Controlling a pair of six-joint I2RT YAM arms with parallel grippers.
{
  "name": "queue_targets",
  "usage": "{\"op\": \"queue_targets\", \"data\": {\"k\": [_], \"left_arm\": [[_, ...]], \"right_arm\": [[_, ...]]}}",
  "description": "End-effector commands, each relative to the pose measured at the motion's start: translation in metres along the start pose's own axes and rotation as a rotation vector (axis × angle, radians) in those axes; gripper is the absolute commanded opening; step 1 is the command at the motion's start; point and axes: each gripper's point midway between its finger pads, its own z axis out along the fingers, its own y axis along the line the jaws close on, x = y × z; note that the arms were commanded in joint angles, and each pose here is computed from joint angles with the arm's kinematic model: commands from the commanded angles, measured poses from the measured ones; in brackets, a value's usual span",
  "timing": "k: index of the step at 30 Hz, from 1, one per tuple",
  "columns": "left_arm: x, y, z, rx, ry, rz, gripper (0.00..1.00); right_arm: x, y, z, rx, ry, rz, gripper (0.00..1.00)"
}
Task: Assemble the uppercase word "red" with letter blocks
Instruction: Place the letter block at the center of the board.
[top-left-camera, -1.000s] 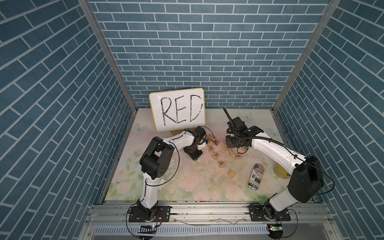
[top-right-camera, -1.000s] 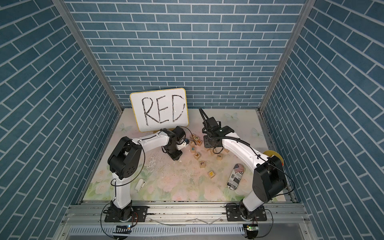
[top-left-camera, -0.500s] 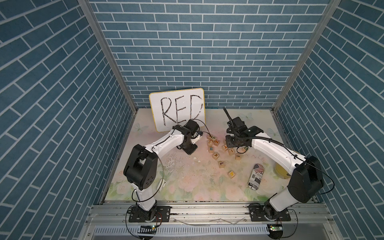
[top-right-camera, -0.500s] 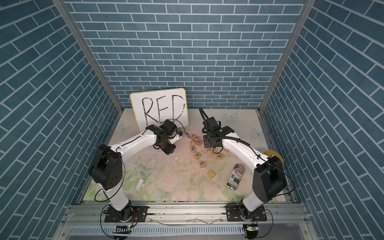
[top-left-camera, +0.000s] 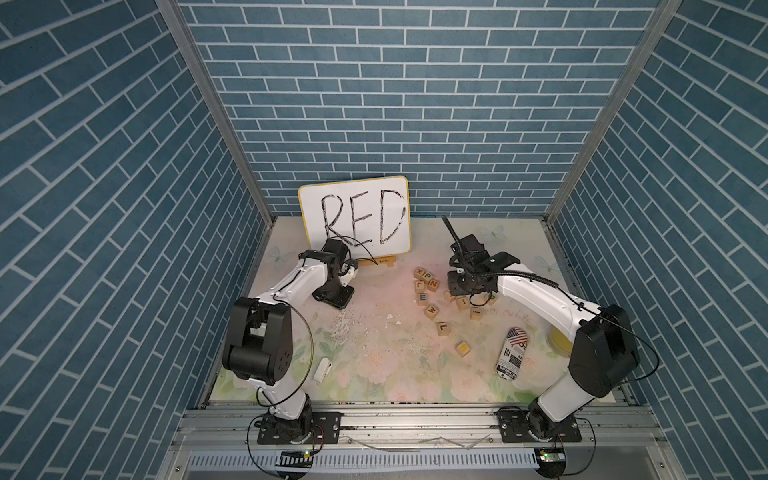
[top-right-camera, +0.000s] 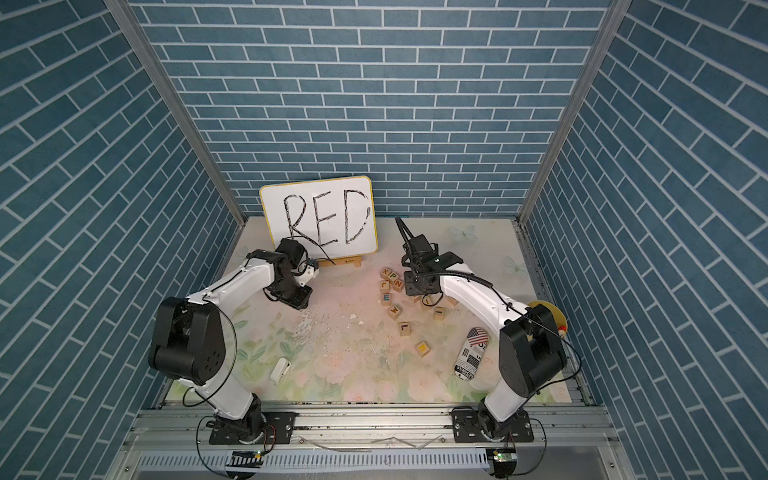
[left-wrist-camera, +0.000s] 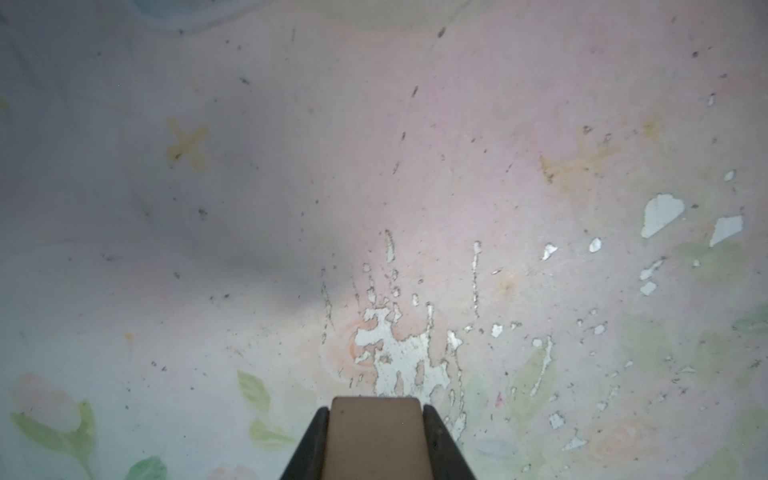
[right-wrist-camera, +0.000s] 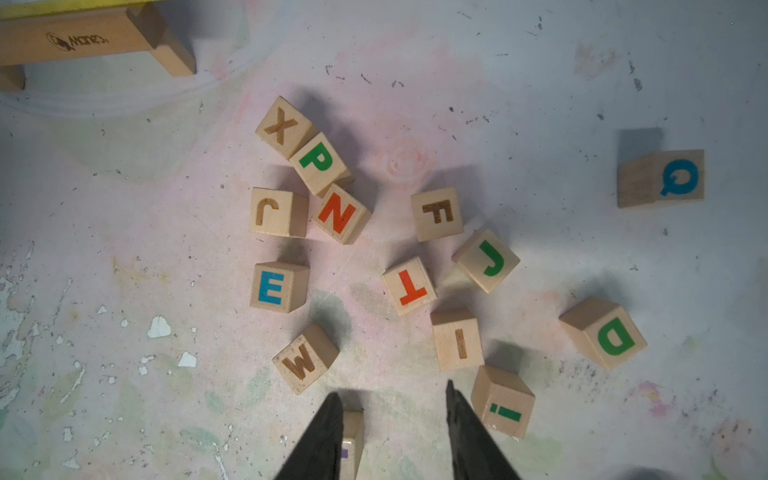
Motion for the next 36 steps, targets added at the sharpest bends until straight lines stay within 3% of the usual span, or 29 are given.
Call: {"op": "queue_targets", "data": {"k": [1, 19, 36], "left_arm": [[0.013, 0.008, 0.002, 0.016, 0.024, -0.031, 0.25], [0.008, 0.048, 0.038, 0.015, 0.048, -0.246, 0.25], [0.024, 0.059, 0.058, -0.028, 0.101, -0.293, 0.25]], "right_arm": [[-0.004, 0.002, 0.003, -0.007, 0.0, 0.007, 0.43], [0.01, -0.005, 0.018, 0.027, 0.036, 0.0, 0.43], [0.016, -0.005, 0.029, 0.029, 0.068, -0.006, 0.43]]}}
